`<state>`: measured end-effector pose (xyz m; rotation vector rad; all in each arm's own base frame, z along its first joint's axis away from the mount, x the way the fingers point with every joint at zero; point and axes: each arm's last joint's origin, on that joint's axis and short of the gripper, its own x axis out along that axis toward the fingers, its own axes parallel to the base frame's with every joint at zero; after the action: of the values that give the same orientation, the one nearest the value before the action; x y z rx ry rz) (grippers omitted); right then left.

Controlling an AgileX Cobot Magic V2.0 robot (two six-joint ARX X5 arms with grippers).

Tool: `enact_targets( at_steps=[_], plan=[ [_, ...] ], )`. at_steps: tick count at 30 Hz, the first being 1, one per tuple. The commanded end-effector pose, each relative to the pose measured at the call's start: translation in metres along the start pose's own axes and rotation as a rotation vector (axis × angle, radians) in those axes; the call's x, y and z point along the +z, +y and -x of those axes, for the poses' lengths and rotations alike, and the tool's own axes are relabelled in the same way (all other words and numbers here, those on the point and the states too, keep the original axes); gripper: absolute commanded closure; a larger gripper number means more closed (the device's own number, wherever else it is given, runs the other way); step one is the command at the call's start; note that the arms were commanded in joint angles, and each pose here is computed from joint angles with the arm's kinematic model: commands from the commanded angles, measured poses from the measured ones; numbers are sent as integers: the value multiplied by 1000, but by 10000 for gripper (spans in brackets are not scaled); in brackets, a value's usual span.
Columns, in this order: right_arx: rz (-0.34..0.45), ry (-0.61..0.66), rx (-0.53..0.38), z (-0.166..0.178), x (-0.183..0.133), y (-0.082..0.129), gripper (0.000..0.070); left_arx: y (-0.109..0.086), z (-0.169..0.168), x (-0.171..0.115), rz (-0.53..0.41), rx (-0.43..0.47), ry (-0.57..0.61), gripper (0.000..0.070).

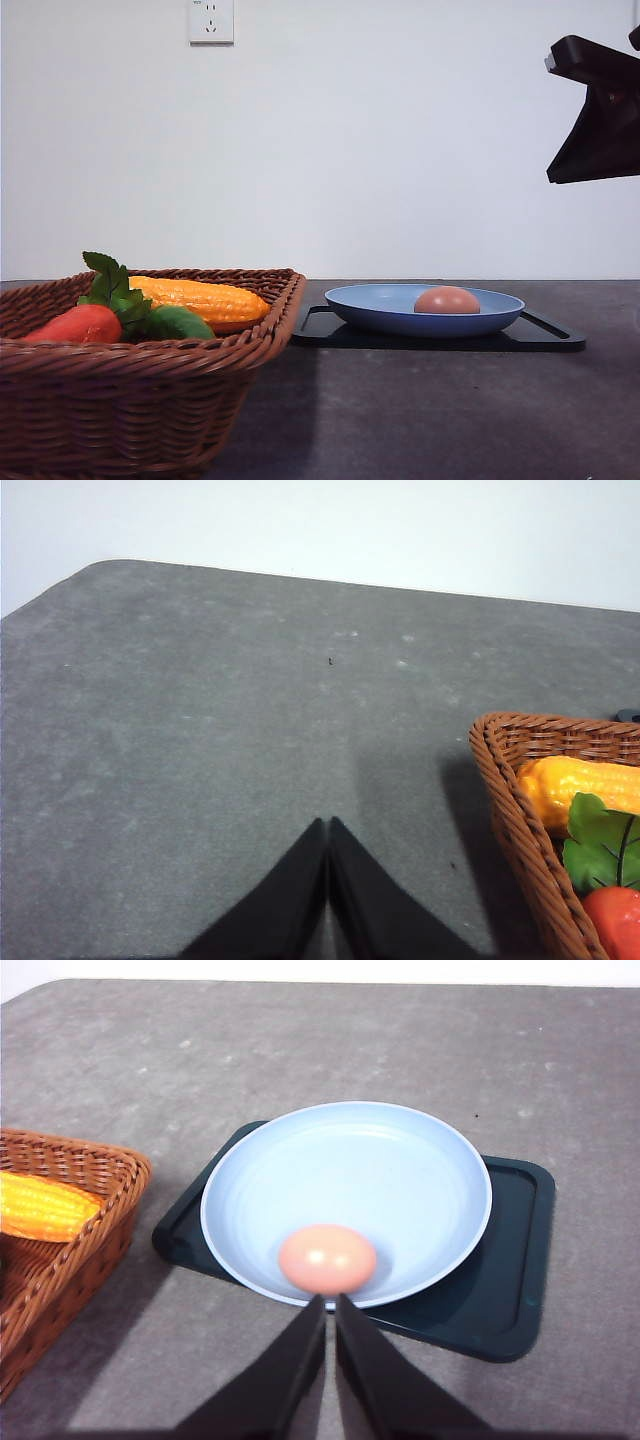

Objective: Transfer egg from basket to plate and serve

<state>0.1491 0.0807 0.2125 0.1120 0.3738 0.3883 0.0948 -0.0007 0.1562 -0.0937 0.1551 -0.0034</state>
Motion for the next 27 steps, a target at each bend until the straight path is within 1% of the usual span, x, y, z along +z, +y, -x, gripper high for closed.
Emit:
enact_targets(
  at_steps=[1,24,27],
  plan=[
    [-10,-15,8,0,4,2,700,1,-3,-9,5,2,30,700],
    [-6,-14,8,0,4,2,700,1,-3,-9,5,2,30,700],
    [-7,-52,1,9,7,1,700,1,-3,-9,5,2,30,700]
  ],
)
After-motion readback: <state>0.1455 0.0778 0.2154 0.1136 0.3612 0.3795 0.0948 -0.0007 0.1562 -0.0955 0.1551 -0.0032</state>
